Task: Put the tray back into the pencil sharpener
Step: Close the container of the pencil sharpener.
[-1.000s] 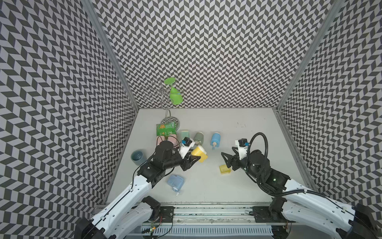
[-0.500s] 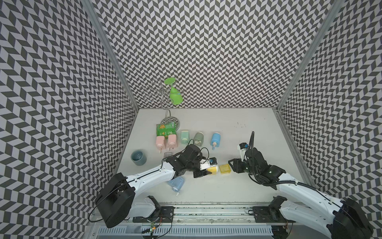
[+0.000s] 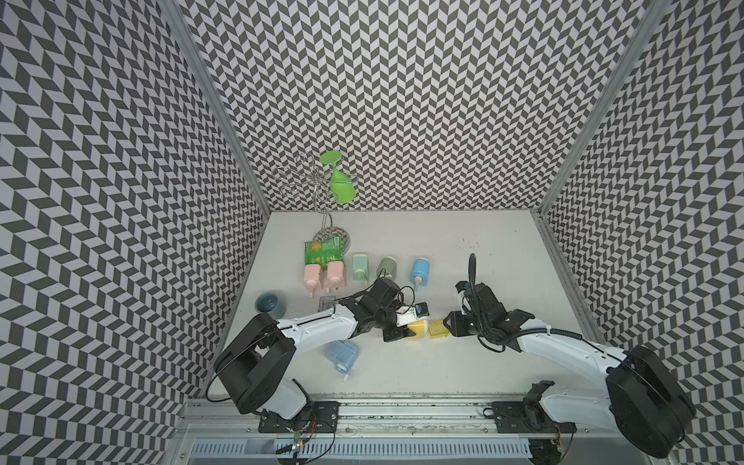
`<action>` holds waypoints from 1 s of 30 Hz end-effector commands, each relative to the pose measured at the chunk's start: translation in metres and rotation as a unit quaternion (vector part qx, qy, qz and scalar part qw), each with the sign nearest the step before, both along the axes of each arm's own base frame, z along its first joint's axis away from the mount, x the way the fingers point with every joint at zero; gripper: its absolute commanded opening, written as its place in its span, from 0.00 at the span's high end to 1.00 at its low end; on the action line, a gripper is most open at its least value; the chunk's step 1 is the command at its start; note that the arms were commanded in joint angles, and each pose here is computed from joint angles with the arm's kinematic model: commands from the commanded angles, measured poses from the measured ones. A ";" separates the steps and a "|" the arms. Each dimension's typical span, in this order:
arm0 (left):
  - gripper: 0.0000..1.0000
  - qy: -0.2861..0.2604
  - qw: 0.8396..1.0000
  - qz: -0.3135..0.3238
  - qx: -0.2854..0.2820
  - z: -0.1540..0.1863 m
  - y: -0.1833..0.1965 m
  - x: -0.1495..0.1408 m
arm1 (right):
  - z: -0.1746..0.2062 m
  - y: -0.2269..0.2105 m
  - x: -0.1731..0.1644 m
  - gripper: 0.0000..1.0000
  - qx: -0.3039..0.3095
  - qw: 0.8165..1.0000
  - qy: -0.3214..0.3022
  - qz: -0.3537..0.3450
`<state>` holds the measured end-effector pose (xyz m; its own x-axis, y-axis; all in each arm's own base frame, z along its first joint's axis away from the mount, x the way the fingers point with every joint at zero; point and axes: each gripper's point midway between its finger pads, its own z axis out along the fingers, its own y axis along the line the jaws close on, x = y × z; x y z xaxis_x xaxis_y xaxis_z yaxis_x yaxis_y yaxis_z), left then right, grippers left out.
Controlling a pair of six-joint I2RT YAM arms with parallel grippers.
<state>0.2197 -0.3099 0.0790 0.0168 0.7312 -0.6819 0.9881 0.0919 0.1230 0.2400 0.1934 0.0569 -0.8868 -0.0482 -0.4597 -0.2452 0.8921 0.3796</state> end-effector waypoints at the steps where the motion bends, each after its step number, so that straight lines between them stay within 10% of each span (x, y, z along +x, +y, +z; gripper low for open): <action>1: 0.98 -0.010 0.999 -0.003 -0.033 0.014 -0.015 0.006 | 0.005 0.007 0.008 0.68 0.011 1.000 -0.011 0.007; 30: 0.94 0.002 1.000 0.017 -0.023 0.003 -0.026 0.006 | -0.006 0.024 0.003 0.90 0.061 0.998 0.029 0.005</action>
<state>0.2192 -0.3236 0.0717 -0.0313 0.7233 -0.6899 0.9870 0.1312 0.0929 0.2373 0.2119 0.0481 -0.9163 -0.0316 -0.3992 -0.2345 0.8505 0.4708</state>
